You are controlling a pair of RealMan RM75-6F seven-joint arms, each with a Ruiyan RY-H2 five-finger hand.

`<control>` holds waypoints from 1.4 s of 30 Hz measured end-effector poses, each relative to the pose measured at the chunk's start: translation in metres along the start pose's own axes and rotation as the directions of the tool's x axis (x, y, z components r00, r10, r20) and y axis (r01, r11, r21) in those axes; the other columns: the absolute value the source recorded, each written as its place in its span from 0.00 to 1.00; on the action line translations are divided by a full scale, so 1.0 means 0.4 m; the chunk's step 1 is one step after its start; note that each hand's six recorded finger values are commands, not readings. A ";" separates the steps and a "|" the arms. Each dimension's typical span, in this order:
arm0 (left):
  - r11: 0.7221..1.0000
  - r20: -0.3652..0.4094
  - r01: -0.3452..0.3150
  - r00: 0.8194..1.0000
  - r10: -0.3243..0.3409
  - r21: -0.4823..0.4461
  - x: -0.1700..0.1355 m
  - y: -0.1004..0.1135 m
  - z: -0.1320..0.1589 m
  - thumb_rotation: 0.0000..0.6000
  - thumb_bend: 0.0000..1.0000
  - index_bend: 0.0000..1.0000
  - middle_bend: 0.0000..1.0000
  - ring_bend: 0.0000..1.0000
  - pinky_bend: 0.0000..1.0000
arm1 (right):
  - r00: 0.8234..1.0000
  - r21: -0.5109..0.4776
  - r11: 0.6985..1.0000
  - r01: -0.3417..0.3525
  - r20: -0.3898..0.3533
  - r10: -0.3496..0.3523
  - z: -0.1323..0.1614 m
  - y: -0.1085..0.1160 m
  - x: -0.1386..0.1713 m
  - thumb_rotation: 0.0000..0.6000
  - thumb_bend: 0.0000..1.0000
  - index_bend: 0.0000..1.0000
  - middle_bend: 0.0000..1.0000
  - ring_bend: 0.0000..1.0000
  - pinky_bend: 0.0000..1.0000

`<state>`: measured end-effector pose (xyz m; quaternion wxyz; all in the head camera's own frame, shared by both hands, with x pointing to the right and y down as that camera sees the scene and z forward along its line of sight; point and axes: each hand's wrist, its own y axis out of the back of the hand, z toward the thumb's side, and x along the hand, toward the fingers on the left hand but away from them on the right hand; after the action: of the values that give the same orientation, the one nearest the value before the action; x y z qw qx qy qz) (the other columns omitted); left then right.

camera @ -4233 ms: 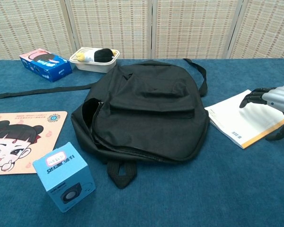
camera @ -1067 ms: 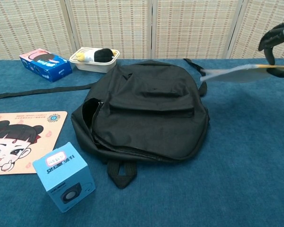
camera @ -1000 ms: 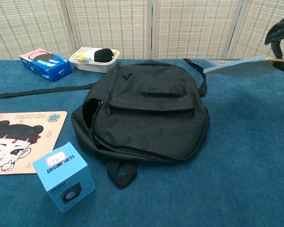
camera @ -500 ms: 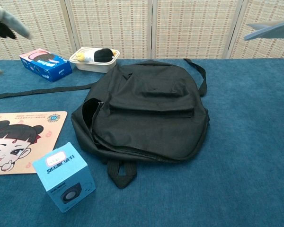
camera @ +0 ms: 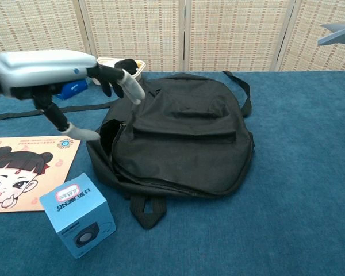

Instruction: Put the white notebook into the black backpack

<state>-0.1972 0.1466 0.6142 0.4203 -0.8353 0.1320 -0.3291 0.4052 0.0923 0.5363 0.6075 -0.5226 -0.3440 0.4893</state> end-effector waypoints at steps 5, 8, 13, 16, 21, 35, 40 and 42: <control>0.997 0.003 0.061 0.998 -0.061 0.048 0.075 -0.053 0.027 1.00 0.26 0.23 0.20 0.19 0.25 | 1.000 -0.003 1.000 -0.011 0.001 0.011 -0.002 -0.010 0.007 1.00 0.52 0.62 0.34 0.22 0.23; 0.995 -0.016 0.076 0.997 -0.076 0.063 0.109 -0.080 0.031 1.00 0.26 0.21 0.19 0.17 0.24 | 1.000 -0.005 1.000 -0.014 -0.001 0.014 -0.003 -0.013 0.009 1.00 0.52 0.62 0.34 0.22 0.23; 0.989 -0.056 0.100 0.994 -0.094 0.111 0.153 -0.122 0.017 1.00 0.26 0.20 0.18 0.16 0.23 | 1.000 -0.010 1.000 -0.016 0.001 0.016 -0.006 -0.018 0.010 1.00 0.52 0.62 0.34 0.22 0.23; 0.983 -0.079 0.122 0.991 -0.112 0.137 0.163 -0.148 0.003 1.00 0.26 0.20 0.17 0.16 0.22 | 1.000 -0.015 1.000 -0.020 0.005 0.020 -0.008 -0.022 0.011 1.00 0.52 0.62 0.34 0.22 0.23; 0.977 -0.114 0.157 0.983 -0.141 0.143 0.159 -0.184 -0.014 1.00 0.26 0.18 0.16 0.15 0.21 | 0.999 -0.021 0.999 -0.032 0.008 0.032 -0.011 -0.033 0.013 1.00 0.52 0.62 0.34 0.22 0.23; 0.976 -0.167 0.168 0.975 -0.144 0.138 0.166 -0.209 -0.040 1.00 0.26 0.22 0.14 0.15 0.20 | 0.999 -0.037 0.999 -0.038 0.012 0.038 -0.012 -0.045 0.014 1.00 0.52 0.62 0.34 0.22 0.23; 0.985 -0.205 0.127 0.973 -0.102 0.115 0.181 -0.212 -0.059 1.00 0.26 0.32 0.14 0.15 0.20 | 0.999 -0.044 0.998 -0.042 0.019 0.043 -0.015 -0.051 0.017 1.00 0.52 0.62 0.34 0.22 0.23; 0.987 -0.217 0.116 0.972 -0.091 0.107 0.185 -0.213 -0.067 1.00 0.26 0.37 0.14 0.15 0.19 | 0.999 -0.044 0.998 -0.046 0.020 0.047 -0.015 -0.054 0.019 1.00 0.52 0.62 0.34 0.22 0.23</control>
<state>-0.1643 0.1457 0.7254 0.4352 -0.7748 0.1122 -0.4447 0.4181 0.0981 0.5551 0.5810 -0.5385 -0.3487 0.5009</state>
